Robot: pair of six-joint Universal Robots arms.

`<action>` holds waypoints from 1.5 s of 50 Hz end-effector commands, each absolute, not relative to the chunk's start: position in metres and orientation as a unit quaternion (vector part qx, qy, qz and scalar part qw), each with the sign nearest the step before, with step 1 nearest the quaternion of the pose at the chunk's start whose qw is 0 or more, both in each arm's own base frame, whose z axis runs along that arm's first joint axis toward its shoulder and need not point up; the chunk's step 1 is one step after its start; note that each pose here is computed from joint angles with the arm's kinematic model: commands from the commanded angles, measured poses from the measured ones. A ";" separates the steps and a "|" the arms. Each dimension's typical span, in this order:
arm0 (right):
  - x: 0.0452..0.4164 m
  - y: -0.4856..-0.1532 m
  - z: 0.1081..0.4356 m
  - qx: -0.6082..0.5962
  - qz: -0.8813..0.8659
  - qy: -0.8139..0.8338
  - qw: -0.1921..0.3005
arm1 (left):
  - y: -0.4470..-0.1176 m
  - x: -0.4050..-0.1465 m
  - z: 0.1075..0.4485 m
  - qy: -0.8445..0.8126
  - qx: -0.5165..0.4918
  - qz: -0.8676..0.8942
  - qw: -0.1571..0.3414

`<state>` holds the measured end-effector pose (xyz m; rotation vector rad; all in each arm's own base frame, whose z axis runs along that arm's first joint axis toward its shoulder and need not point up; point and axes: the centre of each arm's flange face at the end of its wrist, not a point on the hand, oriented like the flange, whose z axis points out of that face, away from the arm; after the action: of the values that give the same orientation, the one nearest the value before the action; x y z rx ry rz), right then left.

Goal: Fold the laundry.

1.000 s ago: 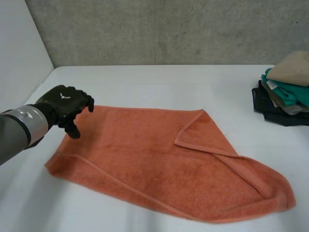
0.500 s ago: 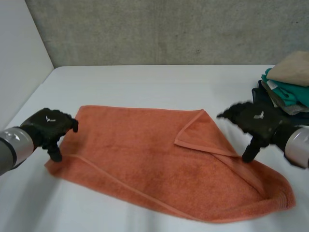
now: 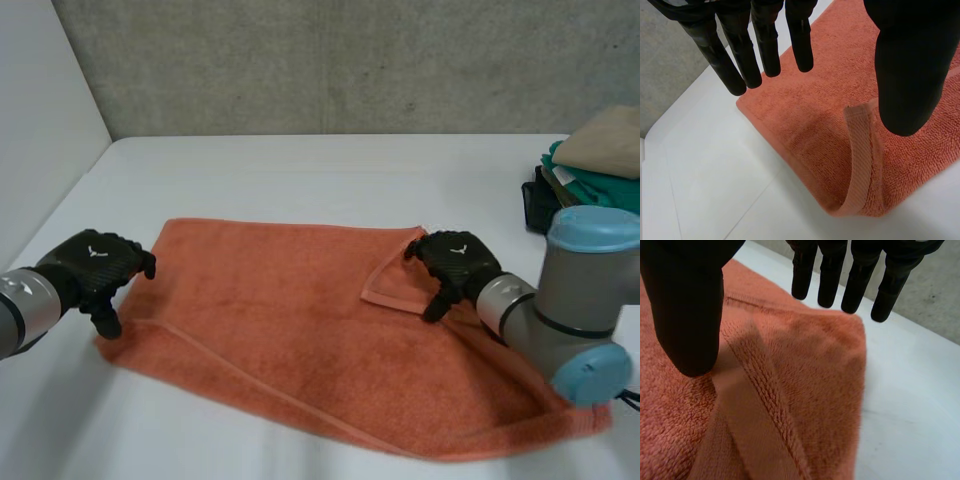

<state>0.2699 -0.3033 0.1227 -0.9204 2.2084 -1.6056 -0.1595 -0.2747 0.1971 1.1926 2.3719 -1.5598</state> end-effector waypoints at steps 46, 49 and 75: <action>0.210 -0.423 0.250 -0.206 -0.662 0.721 -0.015 | -0.264 -0.198 0.201 0.745 0.386 -0.544 0.022; 0.201 -0.391 0.249 -0.241 -0.618 0.748 0.000 | -0.262 -0.204 0.192 0.751 0.391 -0.532 0.018; 0.157 -0.319 0.123 -0.288 -0.549 0.783 0.042 | -0.230 -0.259 0.136 0.768 0.391 -0.506 0.032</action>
<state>0.1572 -0.3123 0.1388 -0.8640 2.4241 -1.6311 -0.2500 -0.2368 0.1399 1.2066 2.3919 -1.5449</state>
